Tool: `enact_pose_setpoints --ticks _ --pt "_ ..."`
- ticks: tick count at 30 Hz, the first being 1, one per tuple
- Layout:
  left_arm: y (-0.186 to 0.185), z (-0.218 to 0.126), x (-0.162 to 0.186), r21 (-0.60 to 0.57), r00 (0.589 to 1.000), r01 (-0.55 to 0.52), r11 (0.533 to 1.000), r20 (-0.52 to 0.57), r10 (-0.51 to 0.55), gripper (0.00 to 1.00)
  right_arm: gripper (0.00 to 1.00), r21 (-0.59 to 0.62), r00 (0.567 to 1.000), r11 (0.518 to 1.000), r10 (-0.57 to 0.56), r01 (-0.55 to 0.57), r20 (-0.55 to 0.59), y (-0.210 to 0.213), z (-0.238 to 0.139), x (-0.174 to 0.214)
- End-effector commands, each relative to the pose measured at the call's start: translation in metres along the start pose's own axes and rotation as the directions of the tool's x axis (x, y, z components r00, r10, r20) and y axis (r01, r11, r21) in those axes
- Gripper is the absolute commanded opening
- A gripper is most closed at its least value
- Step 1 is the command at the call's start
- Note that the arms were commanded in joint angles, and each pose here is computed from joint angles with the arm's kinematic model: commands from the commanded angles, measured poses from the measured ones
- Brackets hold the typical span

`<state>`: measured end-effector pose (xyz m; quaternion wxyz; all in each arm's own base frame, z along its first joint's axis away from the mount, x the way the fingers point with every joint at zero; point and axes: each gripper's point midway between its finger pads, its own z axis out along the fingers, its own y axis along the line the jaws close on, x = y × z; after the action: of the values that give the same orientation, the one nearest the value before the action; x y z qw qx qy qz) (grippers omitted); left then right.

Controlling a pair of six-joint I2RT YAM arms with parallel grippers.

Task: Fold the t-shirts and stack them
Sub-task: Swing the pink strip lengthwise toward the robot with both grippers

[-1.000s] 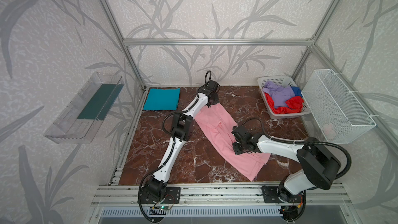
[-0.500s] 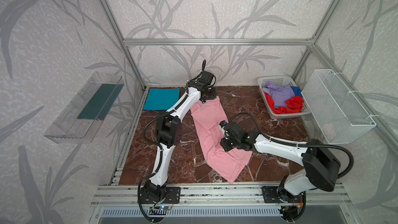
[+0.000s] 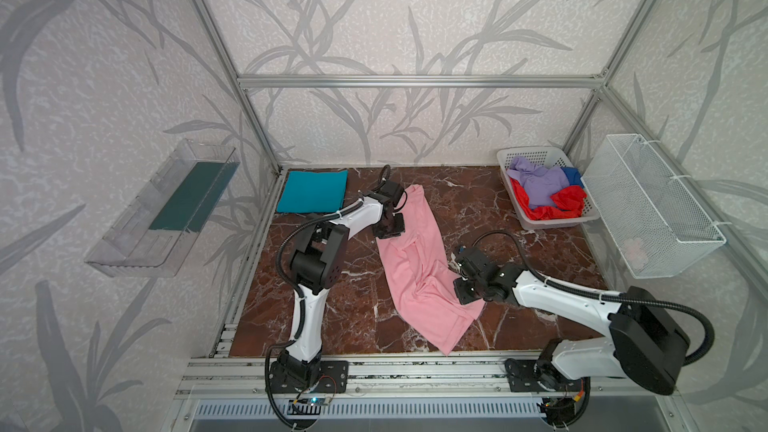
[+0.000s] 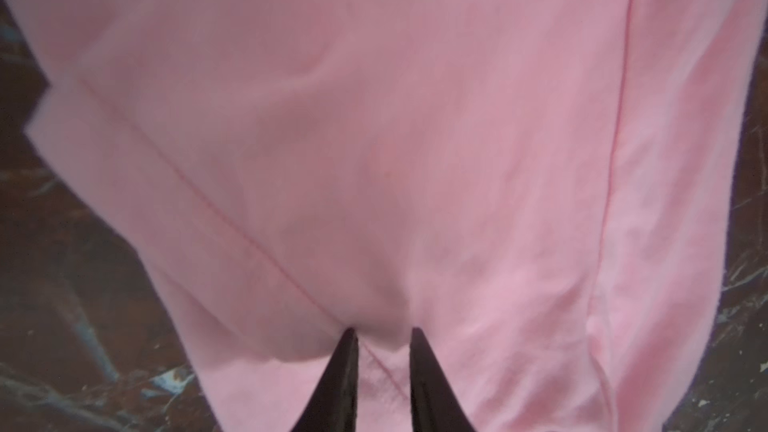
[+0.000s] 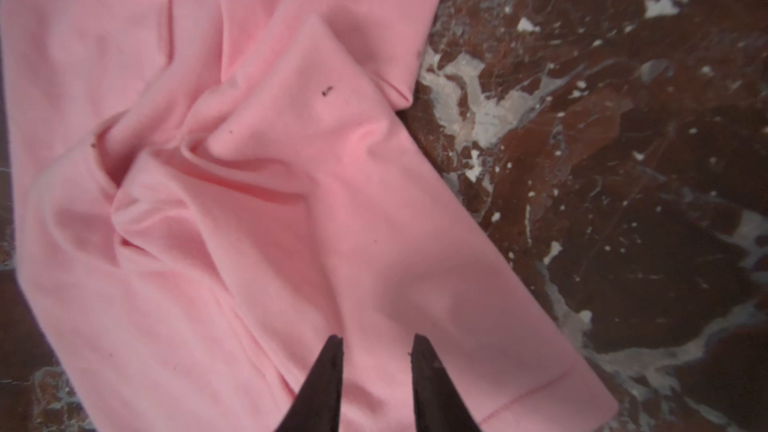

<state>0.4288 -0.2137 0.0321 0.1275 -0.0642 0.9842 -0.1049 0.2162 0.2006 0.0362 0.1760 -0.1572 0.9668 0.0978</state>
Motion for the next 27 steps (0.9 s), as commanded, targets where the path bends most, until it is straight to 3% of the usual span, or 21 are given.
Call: enact_pose_setpoints --ticks 1,7,10,15,17,21,24,27 --pt "0.003 0.019 -0.013 -0.005 0.999 0.034 0.999 0.013 -0.034 0.24 0.30 0.040 0.995 0.998 0.045 -0.042 -0.090 -0.010 0.011 0.025" --pt "-0.003 0.051 -0.055 0.026 0.997 0.066 0.998 0.030 -0.066 0.24 0.31 0.156 0.974 0.970 0.204 -0.188 -0.097 -0.047 0.011 0.034" --pt "0.001 0.065 -0.079 0.020 0.995 0.093 0.996 0.039 -0.093 0.24 0.32 0.149 0.960 0.954 0.271 -0.259 -0.070 -0.058 0.005 0.027" --pt "0.008 0.078 -0.112 0.053 0.987 0.137 0.989 0.076 -0.141 0.24 0.35 0.065 0.965 0.968 0.246 -0.240 -0.090 -0.042 -0.002 0.014" --pt "0.005 0.079 -0.123 0.096 0.983 0.150 0.984 0.089 -0.158 0.24 0.35 -0.012 0.970 0.978 0.206 -0.209 -0.125 -0.024 0.002 0.015" --pt "-0.018 0.078 -0.134 0.209 0.984 0.140 0.968 0.080 -0.160 0.24 0.35 -0.106 0.984 0.994 0.010 -0.029 -0.175 0.020 0.013 0.033" --pt "-0.034 0.074 -0.135 0.259 0.988 0.112 0.959 0.073 -0.135 0.24 0.35 -0.163 0.969 0.983 -0.122 0.087 -0.215 0.052 0.018 0.052" --pt "-0.044 0.071 -0.129 0.276 0.992 0.086 0.957 0.064 -0.107 0.24 0.35 -0.217 0.953 0.969 -0.173 0.119 -0.250 0.075 0.025 0.069"
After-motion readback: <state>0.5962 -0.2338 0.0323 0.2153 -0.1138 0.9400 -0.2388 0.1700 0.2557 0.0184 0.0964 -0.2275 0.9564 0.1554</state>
